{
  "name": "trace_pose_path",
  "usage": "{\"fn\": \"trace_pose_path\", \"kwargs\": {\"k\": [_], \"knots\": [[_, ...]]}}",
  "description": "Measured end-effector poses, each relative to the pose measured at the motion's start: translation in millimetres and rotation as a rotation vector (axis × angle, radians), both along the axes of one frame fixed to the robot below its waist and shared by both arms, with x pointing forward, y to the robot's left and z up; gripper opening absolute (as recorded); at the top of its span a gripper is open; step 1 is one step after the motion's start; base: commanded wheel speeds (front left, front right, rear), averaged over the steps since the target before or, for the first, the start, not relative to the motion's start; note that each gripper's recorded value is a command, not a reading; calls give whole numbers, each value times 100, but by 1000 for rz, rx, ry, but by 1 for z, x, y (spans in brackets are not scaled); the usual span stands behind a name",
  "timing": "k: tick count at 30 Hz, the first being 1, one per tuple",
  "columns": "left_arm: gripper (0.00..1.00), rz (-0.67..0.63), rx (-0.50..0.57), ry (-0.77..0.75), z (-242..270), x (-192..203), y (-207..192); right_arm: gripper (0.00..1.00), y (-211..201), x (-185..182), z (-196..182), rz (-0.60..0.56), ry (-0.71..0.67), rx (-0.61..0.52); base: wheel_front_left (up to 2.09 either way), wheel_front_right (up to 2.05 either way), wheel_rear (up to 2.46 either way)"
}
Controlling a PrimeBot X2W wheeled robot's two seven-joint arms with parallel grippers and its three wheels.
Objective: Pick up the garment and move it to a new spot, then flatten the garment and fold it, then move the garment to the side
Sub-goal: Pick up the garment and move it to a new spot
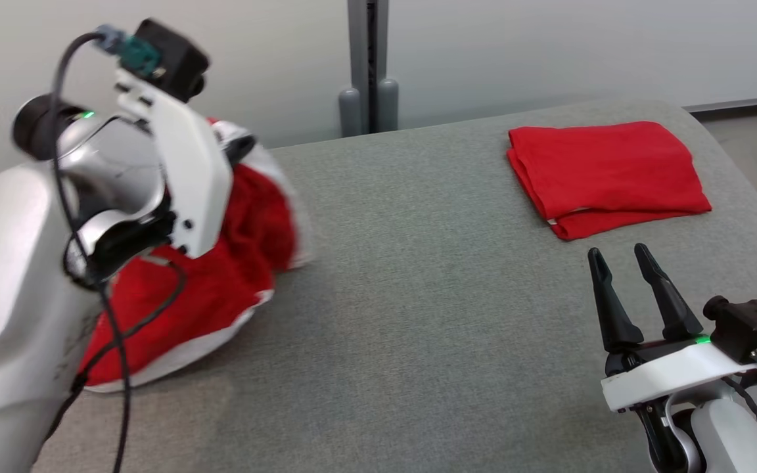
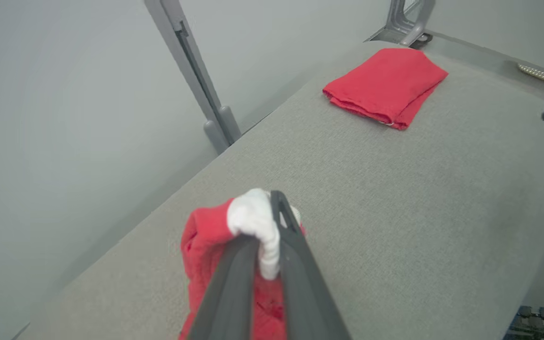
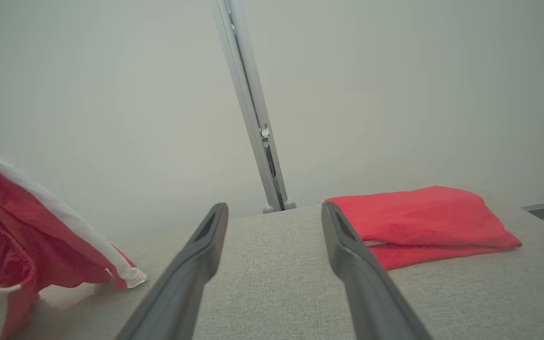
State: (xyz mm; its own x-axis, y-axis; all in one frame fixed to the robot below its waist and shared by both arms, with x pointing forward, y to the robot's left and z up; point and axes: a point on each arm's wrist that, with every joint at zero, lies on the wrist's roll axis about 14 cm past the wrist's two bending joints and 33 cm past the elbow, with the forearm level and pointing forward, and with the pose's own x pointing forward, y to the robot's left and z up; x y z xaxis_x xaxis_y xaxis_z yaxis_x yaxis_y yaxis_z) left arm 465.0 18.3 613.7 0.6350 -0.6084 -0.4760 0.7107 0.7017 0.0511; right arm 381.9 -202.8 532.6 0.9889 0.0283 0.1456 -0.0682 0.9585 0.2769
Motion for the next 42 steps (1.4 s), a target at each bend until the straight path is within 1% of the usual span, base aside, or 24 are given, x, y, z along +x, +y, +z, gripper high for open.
{"fn": "trace_pose_path", "kwargs": {"k": [3, 5, 7, 10, 13, 15, 16, 18, 20, 23, 28, 34, 37, 39, 42], "knots": [[0, -87, -36, -42, 17, -3, -38, 100, -11, -4, 0, -35, 0, 2, 0, 0, 0], [0, -144, -97, -65, 32, -8, -64, 100, -17, -7, 0, -51, 1, 2, 0, 0, 0], [0, -186, -179, -89, 51, -12, -83, 100, -20, -7, -1, -62, 4, 2, 0, 0, 0], [0, -214, -285, -95, 66, -15, -97, 100, -23, -7, -2, -69, 7, 0, 0, 0, 0], [0, -209, -319, -76, 65, -13, -96, 100, -28, -5, -2, -77, 7, -5, 0, 0, 0], [0, -184, -323, -40, 50, -10, -86, 100, -27, -3, -3, -75, 10, -4, 0, 0, 0], [0, -161, -307, -16, 37, -8, -78, 100, -26, -3, -5, -71, 14, -3, 0, 0, 0], [0, -102, -272, 35, 5, -3, -55, 100, -23, -1, -10, -64, 27, -1, 0, 0, 0], [0, -47, -259, 99, -26, -3, -33, 100, -19, 2, -12, -54, 35, -1, 0, 0, 0], [0, 29, -264, 207, -70, -11, -4, 100, -14, 6, -17, -39, 47, -2, 0, 0, 0], [0, 159, -267, 324, -124, -29, 44, 100, -6, 13, -22, -13, 59, -6, 0, 0, 0], [0, 294, -252, 376, -166, -51, 89, 100, 0, 16, -22, 15, 62, -17, 0, 0, 0], [0, 352, -279, 407, -181, -61, 100, 100, 3, 17, -23, 31, 66, -27, 0, 0, 0], [0, 380, -251, 419, -195, -69, 109, 100, 7, 17, -25, 43, 72, -28, 0, 0, 0], [0, 427, -256, 425, -208, -75, 117, 100, 11, 17, -26, 59, 74, -33, 0, 0, 0]]}}
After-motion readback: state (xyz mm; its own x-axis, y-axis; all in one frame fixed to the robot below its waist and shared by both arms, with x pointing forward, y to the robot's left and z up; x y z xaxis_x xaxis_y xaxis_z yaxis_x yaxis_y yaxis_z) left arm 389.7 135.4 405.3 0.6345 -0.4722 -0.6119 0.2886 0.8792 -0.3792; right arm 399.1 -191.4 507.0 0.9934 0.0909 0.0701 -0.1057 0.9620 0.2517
